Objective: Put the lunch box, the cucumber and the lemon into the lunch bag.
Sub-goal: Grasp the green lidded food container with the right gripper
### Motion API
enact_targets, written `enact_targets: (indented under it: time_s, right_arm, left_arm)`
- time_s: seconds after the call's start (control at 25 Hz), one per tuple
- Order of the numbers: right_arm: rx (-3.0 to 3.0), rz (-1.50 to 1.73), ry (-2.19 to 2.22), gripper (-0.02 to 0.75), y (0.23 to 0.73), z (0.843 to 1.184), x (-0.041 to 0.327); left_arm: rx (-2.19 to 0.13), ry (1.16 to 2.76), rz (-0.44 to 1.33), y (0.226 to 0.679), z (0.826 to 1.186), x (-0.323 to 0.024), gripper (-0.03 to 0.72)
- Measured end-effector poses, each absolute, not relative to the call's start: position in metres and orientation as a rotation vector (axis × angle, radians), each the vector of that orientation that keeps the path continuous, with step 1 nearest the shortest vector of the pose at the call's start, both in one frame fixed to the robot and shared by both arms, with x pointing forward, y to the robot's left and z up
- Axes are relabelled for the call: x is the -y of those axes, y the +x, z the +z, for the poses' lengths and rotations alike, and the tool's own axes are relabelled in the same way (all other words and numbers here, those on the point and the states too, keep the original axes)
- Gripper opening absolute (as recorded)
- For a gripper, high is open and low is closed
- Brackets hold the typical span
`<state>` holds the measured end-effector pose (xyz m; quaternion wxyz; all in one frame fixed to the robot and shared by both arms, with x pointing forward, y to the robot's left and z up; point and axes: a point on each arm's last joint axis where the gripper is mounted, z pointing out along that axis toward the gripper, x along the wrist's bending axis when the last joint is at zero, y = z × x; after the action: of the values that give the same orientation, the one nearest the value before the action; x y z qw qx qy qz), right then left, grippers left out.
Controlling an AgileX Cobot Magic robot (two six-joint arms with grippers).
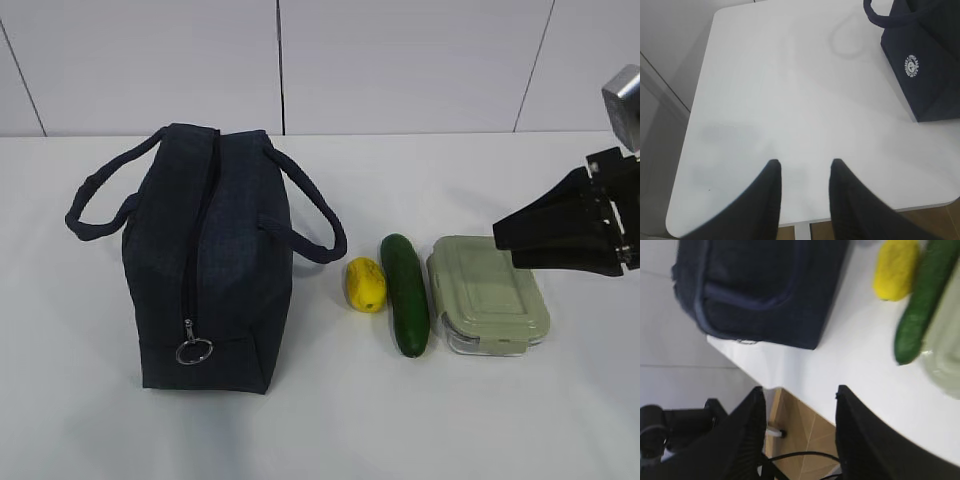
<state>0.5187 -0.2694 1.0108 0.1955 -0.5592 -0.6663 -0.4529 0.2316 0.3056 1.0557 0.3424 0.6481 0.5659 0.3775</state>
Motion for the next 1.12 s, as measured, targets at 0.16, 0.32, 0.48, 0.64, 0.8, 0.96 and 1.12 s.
enact_targets:
  time_s: [0.16,0.32,0.48,0.64,0.8,0.96,1.12]
  right_arm:
    - [1.813,-1.262,-1.650,0.354,0.526,0.997,0.292]
    - [1.808,-1.261,-1.688,0.354,0.531,0.989,0.308]
    - [1.877,-1.184,-1.670,0.354,0.540,0.979,0.314]
    - [1.939,-1.111,-1.655,0.354,0.553,0.970,0.322]
    - [1.969,-1.065,-1.649,0.358,0.563,0.961,0.328]
    - [1.959,-1.038,-1.645,0.415,0.567,0.952,0.330]
    - [1.949,-1.031,-1.638,0.549,0.568,0.945,0.330]
  left_arm:
    - [-1.471,1.685,0.981,0.232,1.056,-0.306,0.236]
    - [-1.471,1.685,0.981,0.232,1.056,-0.306,0.236]
    - [-1.471,1.685,0.981,0.232,1.056,-0.306,0.236]
    - [-1.471,1.685,0.981,0.232,1.056,-0.306,0.236]
    - [-1.471,1.685,0.981,0.232,1.056,-0.306,0.236]
    - [-1.471,1.685,0.981,0.232,1.056,-0.306,0.236]
    - [-1.471,1.685,0.981,0.232,1.056,-0.306,0.236]
